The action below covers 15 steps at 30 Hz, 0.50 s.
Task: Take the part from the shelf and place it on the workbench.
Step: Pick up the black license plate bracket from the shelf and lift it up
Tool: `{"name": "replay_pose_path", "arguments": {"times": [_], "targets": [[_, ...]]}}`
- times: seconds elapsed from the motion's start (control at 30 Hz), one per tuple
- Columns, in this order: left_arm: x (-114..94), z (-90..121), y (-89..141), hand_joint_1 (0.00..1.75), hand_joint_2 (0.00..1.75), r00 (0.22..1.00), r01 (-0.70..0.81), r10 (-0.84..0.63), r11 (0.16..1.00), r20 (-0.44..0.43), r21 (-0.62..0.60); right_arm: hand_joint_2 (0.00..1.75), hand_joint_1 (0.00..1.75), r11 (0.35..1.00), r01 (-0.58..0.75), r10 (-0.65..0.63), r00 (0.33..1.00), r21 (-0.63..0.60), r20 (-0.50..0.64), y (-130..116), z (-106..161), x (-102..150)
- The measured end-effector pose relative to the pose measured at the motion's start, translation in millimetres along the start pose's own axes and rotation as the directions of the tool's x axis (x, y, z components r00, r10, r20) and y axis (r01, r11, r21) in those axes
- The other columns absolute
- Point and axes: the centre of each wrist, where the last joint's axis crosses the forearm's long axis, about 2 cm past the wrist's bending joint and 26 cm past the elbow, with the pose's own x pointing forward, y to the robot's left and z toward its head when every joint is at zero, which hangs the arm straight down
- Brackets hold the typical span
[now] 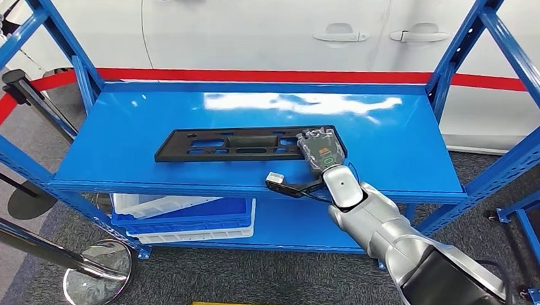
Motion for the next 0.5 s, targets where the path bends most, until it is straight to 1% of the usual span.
{"name": "replay_pose_path", "arguments": {"times": [0.17, 0.33, 0.47, 0.5], "targets": [[0.1, 0.0, 0.0, 0.0, 0.0, 1.0, -0.003, 0.003, 1.0, -0.002, 0.001, 1.75, 1.75, 1.0, 0.01, -0.01, 1.0, -0.009, 0.011, -0.2, 0.0, 0.0], [0.1, -0.1, 0.2, 0.0, 0.0, 1.0, 0.004, -0.004, 1.0, 0.02, 0.001, 1.75, 1.75, 0.995, 0.084, -0.082, 0.996, -0.05, 0.031, -1.0, 0.3, -0.5], [0.0, -1.1, 1.7, 0.0, 1.75, 0.999, 0.013, -0.014, 1.0, 0.051, 0.007, 1.75, 1.75, 0.989, 0.124, -0.12, 0.991, -0.083, 0.051, -2.2, 0.0, -1.0], [-0.2, -2.3, 3.6, 0.0, 1.75, 0.998, 0.015, -0.016, 1.0, 0.063, 0.015, 1.75, 1.75, 0.985, 0.14, -0.134, 0.989, -0.103, 0.064, -3.4, -0.4, -0.9]]}}
